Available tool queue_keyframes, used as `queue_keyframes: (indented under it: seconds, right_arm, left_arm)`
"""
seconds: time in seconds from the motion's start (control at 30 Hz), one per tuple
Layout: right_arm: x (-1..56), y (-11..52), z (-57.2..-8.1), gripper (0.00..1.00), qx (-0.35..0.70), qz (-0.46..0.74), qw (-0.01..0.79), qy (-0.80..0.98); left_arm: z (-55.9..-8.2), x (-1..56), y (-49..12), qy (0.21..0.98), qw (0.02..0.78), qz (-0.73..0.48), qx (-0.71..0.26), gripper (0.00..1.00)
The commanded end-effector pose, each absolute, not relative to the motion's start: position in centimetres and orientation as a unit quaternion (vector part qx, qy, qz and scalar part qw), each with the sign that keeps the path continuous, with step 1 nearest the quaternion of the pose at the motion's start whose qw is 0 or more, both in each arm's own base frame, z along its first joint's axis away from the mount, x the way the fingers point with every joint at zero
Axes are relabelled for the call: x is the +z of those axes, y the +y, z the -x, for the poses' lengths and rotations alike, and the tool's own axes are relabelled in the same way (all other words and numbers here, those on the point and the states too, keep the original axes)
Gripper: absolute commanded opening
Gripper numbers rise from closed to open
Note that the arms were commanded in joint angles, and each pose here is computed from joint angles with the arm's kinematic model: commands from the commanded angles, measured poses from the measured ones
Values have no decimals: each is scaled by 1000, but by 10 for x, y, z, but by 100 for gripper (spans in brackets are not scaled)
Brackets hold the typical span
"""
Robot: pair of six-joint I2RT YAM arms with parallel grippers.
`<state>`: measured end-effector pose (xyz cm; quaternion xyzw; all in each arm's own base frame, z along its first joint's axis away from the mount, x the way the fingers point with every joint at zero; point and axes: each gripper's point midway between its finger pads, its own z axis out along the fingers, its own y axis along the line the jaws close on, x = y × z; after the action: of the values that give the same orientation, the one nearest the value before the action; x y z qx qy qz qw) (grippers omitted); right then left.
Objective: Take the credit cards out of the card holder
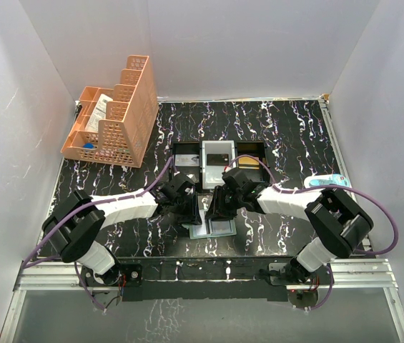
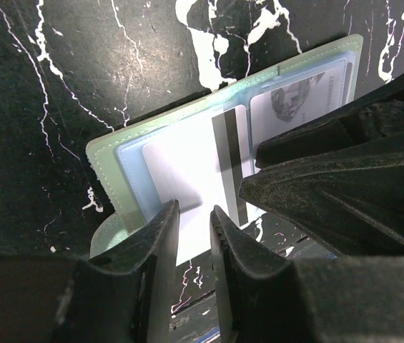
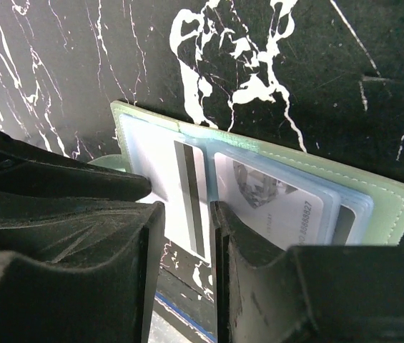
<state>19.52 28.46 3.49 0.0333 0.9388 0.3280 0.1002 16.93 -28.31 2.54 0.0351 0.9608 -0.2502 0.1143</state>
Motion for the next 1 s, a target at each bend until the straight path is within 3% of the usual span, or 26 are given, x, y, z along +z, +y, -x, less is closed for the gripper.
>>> queue_keyframes:
  seconds: [0.0,0.63,0.97]
  right_arm:
    - [26,275,-204,30,281,-42,122,951]
    - [45,304,-195,21,381,-20,104,919]
    - [46,276,-207,24,287,-29,146,946]
  left_arm:
    - [-155,8,-264,972,92,-29,-213,22]
    - [-156,9,-261,974,94,-27,-205,19]
    - [-157,15,-256,973,109,-33,-203,23]
